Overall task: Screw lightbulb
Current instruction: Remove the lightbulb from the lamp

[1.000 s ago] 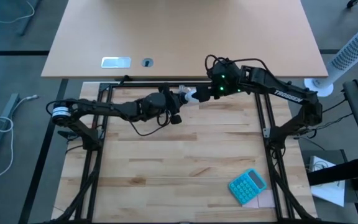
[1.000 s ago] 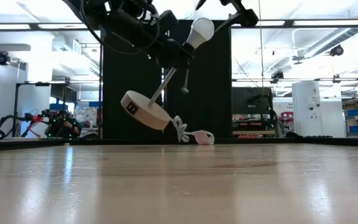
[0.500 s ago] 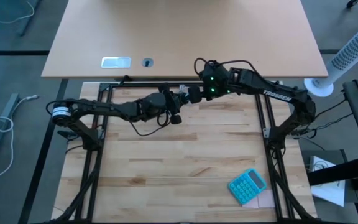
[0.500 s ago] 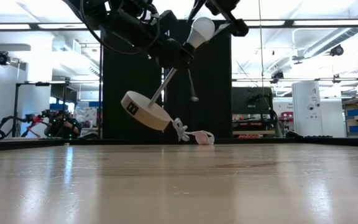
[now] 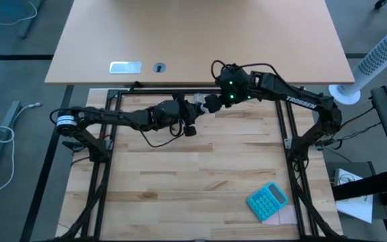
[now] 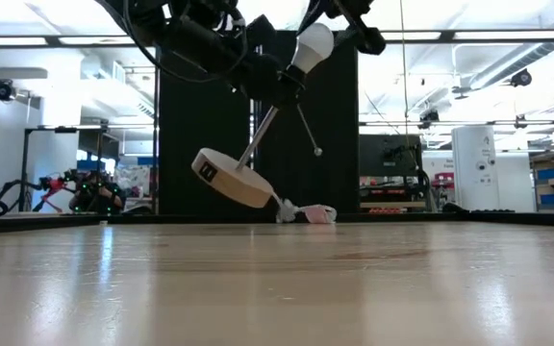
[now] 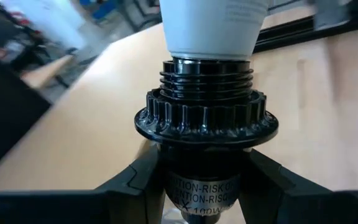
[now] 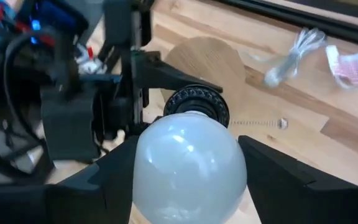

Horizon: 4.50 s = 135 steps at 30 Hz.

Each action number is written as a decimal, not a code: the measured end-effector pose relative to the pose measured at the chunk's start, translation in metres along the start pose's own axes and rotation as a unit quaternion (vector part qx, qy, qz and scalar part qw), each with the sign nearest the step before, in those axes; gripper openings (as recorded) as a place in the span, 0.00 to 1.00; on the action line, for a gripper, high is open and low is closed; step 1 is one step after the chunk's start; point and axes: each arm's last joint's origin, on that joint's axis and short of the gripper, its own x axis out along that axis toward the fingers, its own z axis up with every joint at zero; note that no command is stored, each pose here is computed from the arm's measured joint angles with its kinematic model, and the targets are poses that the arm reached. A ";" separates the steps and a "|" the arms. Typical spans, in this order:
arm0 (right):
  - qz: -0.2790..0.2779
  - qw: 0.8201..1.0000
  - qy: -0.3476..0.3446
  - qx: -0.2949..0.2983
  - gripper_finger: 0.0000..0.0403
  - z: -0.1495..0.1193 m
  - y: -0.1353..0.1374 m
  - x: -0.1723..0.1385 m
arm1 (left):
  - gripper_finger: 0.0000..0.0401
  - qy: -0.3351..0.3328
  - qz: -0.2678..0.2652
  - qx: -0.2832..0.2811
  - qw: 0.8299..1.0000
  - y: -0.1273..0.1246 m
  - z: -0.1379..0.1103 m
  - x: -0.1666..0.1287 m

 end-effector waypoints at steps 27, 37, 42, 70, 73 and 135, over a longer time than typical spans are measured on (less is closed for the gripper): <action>0.104 0.866 0.049 -0.486 0.59 -0.028 0.018 -0.019 | 0.36 -0.075 -0.395 -0.181 0.898 -0.008 -0.004 0.007; 0.121 0.836 0.035 -0.534 0.55 -0.033 0.030 -0.024 | 0.36 -0.106 -0.465 -0.185 0.859 -0.013 -0.007 0.021; 0.110 0.870 0.020 -0.480 0.59 -0.026 0.035 -0.036 | 0.36 -0.120 -0.420 -0.164 0.884 -0.009 -0.003 0.021; -0.067 0.992 0.049 0.093 0.87 -0.008 0.003 -0.021 | 0.36 -0.025 -0.028 -0.019 0.999 -0.013 -0.004 0.021; -0.060 0.990 0.059 0.111 0.87 -0.008 0.004 -0.015 | 0.36 -0.029 -0.023 -0.020 0.999 -0.012 -0.003 0.021; 0.037 0.876 0.144 -0.459 0.61 -0.033 0.019 -0.013 | 0.36 -0.065 -0.474 -0.129 0.869 0.011 0.001 0.055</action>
